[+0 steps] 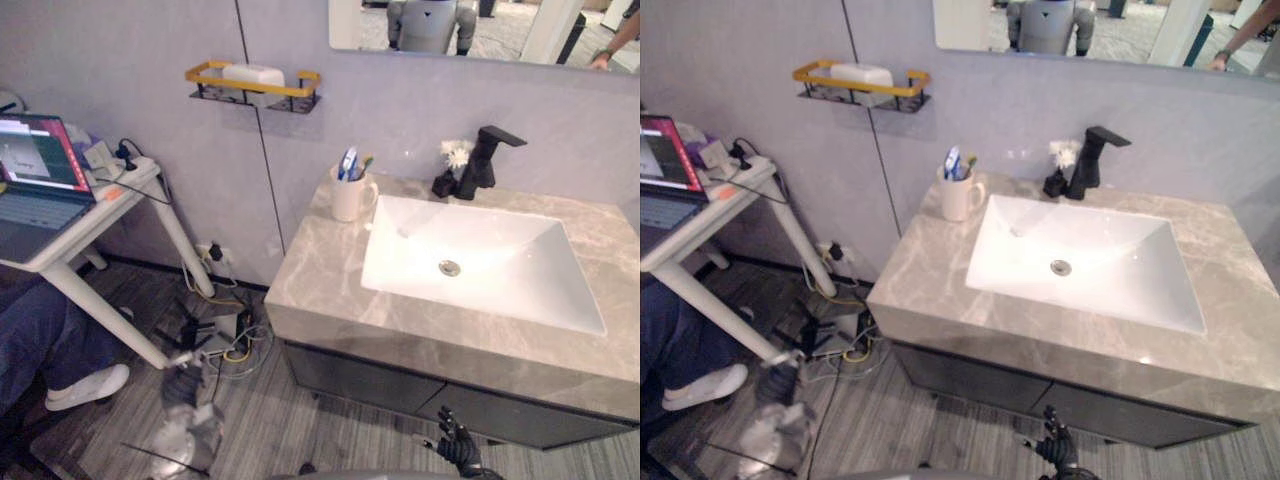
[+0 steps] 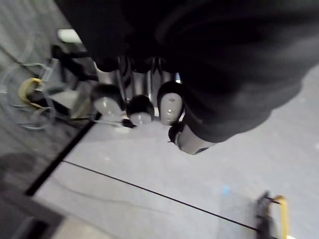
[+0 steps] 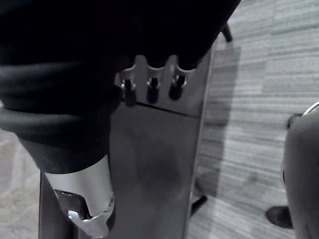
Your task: Organize washtable
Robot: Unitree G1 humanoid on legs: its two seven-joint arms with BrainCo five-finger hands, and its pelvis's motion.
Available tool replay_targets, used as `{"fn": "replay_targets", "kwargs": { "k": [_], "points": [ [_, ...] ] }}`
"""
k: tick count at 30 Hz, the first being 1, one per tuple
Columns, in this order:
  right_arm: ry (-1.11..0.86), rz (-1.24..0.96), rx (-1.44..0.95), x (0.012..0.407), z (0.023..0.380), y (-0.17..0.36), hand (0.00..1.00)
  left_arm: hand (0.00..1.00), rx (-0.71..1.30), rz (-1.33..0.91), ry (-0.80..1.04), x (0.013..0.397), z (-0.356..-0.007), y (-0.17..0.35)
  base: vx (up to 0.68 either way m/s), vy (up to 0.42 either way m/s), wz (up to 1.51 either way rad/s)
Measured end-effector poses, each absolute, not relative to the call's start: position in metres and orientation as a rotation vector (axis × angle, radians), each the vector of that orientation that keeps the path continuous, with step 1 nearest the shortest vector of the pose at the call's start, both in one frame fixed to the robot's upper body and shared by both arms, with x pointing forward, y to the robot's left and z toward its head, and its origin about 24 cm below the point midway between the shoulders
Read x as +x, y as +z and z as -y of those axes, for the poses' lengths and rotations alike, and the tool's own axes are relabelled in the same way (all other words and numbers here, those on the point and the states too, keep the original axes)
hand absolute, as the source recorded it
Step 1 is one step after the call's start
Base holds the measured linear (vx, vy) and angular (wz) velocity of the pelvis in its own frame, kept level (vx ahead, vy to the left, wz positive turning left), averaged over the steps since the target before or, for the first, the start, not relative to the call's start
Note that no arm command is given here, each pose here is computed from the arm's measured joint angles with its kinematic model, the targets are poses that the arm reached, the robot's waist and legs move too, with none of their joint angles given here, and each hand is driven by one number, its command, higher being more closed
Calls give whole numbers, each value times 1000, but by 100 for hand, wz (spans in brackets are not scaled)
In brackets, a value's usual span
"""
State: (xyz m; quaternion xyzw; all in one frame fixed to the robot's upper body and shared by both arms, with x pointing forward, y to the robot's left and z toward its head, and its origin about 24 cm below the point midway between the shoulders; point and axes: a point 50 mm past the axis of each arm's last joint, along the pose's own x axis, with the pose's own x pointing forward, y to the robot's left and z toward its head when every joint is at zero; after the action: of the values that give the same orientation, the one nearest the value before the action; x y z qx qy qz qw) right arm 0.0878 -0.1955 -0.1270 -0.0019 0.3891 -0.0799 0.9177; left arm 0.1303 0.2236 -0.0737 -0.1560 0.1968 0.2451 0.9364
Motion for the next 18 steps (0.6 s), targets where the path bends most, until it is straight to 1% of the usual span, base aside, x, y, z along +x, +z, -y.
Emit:
{"fn": "replay_targets", "kwargs": {
  "k": [2, 6, 10, 13, 16, 18],
  "points": [
    [-163, -797, -4, 89, 194, -127, 0, 0, -317, -557, 487, 113, -213, -99, 0, 0, 0],
    [-184, -817, -5, 87, 194, -130, 0, 0, -311, -715, 474, 90, -203, -123, 25, -15, 0],
    [-204, -860, 4, 84, 192, -137, 0, 0, -237, -848, 408, 72, -193, -138, 25, -21, -1],
    [-208, -889, 5, 81, 192, -142, 0, 0, -173, -883, 353, 75, -191, -142, 1, -3, -2],
    [-199, -893, 3, 86, 191, -143, 0, 0, -111, -912, 292, 81, -191, -146, 5, -11, -6],
    [-196, -899, 3, 88, 191, -144, 0, 0, -100, -923, 278, 84, -190, -148, -4, -7, -5]
  ]
}}
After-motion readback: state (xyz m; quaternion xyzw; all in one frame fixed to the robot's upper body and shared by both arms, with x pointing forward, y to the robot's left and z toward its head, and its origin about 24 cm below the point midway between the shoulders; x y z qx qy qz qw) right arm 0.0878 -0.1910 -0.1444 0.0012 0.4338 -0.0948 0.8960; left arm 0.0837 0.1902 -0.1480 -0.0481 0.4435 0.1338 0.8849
